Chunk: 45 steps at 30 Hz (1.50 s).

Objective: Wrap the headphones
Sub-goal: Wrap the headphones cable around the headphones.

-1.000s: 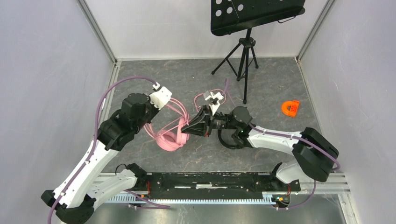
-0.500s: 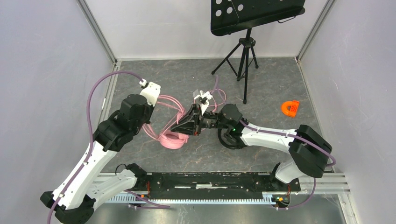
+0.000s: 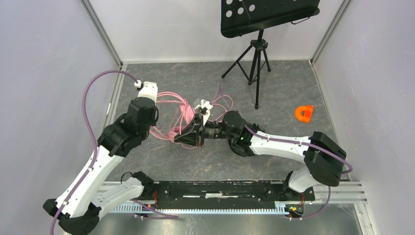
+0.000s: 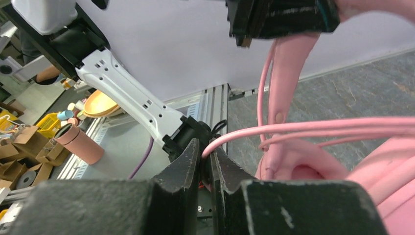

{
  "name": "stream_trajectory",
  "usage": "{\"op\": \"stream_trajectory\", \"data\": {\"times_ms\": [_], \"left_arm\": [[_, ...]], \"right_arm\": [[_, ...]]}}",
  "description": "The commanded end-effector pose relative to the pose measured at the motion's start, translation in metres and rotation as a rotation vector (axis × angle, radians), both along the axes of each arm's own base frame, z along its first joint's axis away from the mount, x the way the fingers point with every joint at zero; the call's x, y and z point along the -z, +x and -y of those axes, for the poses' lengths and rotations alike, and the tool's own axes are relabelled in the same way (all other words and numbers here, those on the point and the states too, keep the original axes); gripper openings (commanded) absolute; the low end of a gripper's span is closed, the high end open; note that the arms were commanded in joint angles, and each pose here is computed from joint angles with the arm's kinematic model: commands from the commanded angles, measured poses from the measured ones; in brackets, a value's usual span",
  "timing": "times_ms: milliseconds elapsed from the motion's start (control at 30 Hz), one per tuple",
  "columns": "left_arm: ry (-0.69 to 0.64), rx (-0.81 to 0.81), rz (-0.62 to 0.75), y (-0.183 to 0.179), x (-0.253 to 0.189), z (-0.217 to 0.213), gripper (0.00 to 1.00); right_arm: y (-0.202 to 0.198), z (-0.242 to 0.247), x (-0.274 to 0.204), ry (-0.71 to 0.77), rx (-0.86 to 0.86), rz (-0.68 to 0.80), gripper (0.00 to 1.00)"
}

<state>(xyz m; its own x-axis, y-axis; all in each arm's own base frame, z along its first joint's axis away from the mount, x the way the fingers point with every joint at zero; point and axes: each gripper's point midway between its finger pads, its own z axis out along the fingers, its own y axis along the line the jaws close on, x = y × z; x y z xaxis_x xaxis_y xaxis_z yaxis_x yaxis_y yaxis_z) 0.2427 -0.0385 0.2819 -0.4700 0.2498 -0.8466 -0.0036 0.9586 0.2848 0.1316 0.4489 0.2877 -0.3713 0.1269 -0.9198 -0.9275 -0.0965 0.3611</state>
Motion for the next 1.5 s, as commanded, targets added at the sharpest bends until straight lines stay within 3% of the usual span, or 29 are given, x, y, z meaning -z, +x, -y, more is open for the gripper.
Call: {"op": "stream_trajectory", "data": {"times_ms": [0,333,767,1033,1467], "left_arm": [[-0.259,-0.116,0.196,0.014,-0.049,0.007,0.02],[-0.49,-0.082,0.213,0.017,-0.052,0.035,0.02],[-0.7,-0.018,0.226,0.01,-0.081,0.059,0.02],[-0.825,0.072,0.205,0.001,-0.101,0.079,0.02],[-0.908,0.141,0.221,-0.014,-0.129,0.085,0.02]], "right_arm": [[-0.007,-0.002,-0.022,0.028,0.02,0.076,0.16],[0.015,0.0,0.001,-0.092,0.233,0.203,0.15],[0.017,0.019,0.008,-0.01,0.347,0.504,0.15],[0.014,0.029,0.018,0.063,0.37,0.671,0.2],[0.022,0.02,0.039,0.081,0.398,0.776,0.28]]}}
